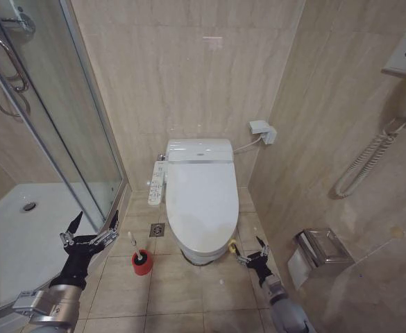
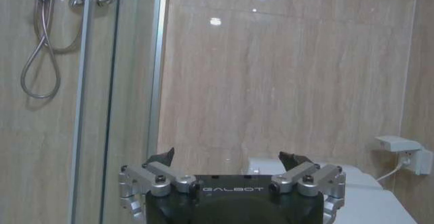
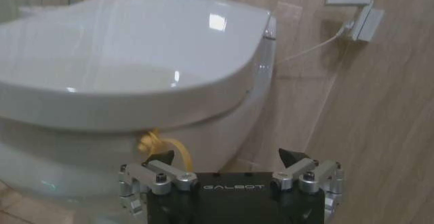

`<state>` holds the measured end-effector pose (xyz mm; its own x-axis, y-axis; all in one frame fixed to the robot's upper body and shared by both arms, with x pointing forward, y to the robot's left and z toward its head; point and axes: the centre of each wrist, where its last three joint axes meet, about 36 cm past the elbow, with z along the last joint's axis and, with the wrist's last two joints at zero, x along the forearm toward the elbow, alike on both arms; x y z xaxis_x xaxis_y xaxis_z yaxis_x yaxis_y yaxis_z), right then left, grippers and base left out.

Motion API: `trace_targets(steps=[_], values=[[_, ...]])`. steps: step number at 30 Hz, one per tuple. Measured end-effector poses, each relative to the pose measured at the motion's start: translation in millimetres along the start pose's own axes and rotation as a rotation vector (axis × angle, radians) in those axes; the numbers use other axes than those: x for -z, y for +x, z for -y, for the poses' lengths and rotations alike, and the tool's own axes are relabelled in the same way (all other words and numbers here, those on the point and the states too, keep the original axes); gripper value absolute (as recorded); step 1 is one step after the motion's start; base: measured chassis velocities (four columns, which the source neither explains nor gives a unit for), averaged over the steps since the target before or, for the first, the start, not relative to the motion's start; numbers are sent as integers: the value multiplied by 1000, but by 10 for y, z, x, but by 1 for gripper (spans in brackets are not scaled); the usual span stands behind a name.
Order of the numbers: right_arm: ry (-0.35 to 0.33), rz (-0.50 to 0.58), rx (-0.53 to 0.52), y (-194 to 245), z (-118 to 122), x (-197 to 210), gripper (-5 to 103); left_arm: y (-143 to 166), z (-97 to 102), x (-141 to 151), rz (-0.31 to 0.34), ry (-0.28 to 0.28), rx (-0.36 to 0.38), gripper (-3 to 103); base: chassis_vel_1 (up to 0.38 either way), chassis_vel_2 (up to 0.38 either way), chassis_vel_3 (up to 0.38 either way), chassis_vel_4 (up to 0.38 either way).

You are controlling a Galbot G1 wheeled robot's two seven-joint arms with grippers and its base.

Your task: Open the toilet lid, clean the toilet bowl with a toilet brush, close the toilet lid, and flush.

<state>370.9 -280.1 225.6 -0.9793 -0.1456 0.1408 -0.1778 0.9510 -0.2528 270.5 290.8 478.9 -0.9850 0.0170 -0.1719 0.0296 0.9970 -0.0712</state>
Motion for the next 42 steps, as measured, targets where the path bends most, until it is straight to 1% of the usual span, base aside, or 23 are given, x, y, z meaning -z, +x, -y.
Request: trace_targets(steps=[4, 8, 13, 16, 17, 24, 25, 31, 32, 38, 39, 42], values=[[6, -8, -1, -84, -18, -65, 100, 0, 0, 0, 0, 0, 0, 100, 0, 0, 0, 0], [-4, -12, -5, -151, -110, -102, 100, 0, 0, 0, 0, 0, 0, 100, 0, 0, 0, 0], [4, -9, -15, -200, -132, -124, 100, 0, 0, 0, 0, 0, 0, 100, 0, 0, 0, 0], [15, -13, -43, -243, -120, -162, 100, 0, 0, 0, 0, 0, 0, 100, 0, 0, 0, 0], [16, -13, -48, -250, -117, -163, 91, 0, 0, 0, 0, 0, 0, 100, 0, 0, 0, 0], [15, -14, -59, -261, -107, -163, 91, 0, 0, 0, 0, 0, 0, 100, 0, 0, 0, 0], [15, -15, -60, -255, -108, -167, 64, 0, 0, 0, 0, 0, 0, 100, 0, 0, 0, 0], [13, -23, -64, -198, -104, -207, 64, 0, 0, 0, 0, 0, 0, 100, 0, 0, 0, 0], [13, -23, -66, -187, -99, -211, 37, 0, 0, 0, 0, 0, 0, 100, 0, 0, 0, 0], [9, -16, -72, -181, -84, -190, 37, 0, 0, 0, 0, 0, 0, 100, 0, 0, 0, 0], [3, -14, -75, -184, -86, -182, 10, 0, 0, 0, 0, 0, 0, 100, 0, 0, 0, 0], [-13, -9, -83, -186, -99, -163, 10, 0, 0, 0, 0, 0, 0, 100, 0, 0, 0, 0]])
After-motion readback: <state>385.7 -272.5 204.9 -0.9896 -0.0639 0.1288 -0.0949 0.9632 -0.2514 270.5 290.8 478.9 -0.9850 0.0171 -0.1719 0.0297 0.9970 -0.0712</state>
